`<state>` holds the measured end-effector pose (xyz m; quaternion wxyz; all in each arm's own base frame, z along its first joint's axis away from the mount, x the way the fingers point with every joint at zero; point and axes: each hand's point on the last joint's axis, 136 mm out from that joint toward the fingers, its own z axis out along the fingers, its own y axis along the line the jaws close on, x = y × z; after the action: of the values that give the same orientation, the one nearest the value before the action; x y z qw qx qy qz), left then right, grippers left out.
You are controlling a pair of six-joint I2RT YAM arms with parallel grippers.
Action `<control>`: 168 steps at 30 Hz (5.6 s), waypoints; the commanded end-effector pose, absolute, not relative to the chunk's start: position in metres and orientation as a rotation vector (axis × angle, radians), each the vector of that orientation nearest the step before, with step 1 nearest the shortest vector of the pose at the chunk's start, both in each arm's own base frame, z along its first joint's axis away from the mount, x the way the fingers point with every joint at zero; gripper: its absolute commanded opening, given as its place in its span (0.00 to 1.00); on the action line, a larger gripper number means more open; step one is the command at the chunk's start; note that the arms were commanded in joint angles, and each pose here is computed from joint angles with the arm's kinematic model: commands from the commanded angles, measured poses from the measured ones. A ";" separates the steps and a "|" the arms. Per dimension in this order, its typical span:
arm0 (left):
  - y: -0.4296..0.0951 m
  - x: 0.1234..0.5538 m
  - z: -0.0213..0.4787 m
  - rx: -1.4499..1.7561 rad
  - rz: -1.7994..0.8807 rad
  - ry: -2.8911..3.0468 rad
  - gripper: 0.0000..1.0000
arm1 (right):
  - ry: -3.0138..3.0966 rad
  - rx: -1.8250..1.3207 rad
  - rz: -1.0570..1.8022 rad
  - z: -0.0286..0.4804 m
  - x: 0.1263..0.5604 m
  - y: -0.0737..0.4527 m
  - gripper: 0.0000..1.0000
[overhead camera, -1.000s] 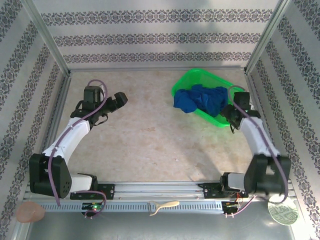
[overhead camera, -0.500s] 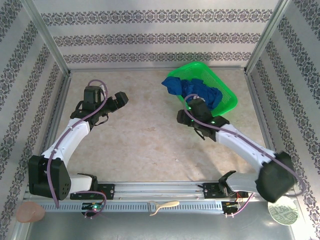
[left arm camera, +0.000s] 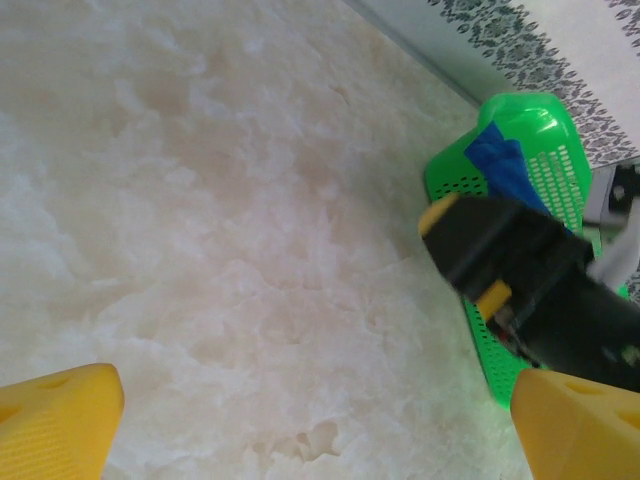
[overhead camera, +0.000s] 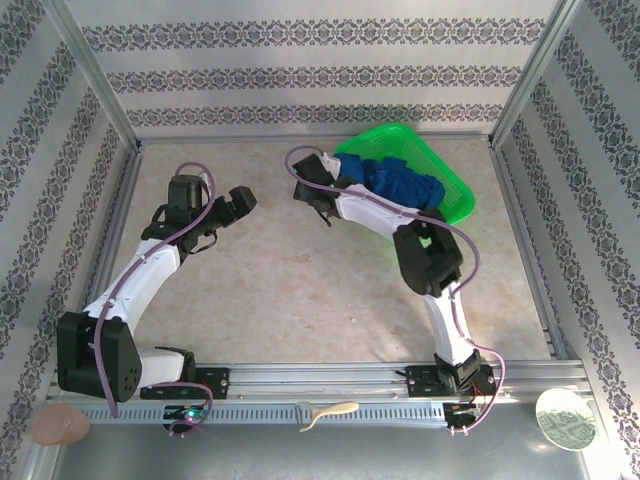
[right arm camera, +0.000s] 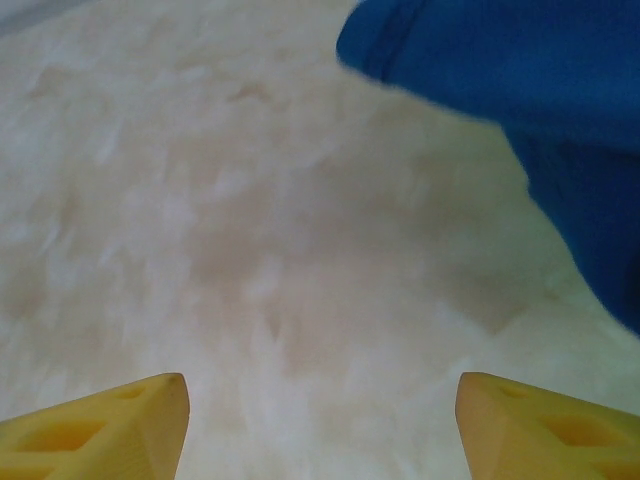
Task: Fold the inside-out t-shirt
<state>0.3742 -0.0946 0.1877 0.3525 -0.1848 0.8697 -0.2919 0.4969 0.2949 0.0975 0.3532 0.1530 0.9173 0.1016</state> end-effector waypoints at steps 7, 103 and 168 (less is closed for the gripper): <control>-0.100 0.360 0.181 -0.468 -0.786 2.246 0.99 | 2.141 0.840 -0.038 0.106 0.550 0.205 0.70; -0.114 0.350 0.229 -0.358 -0.869 2.170 0.99 | 1.735 0.162 1.128 0.500 0.435 0.203 0.00; -0.228 0.461 0.256 0.086 -0.666 2.351 0.00 | 2.377 0.298 1.026 0.102 0.344 0.201 0.92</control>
<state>0.4625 -0.2260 0.1461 0.2781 0.0272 0.9385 -0.2030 0.3428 0.1756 0.0970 0.2770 0.1334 0.8880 0.3420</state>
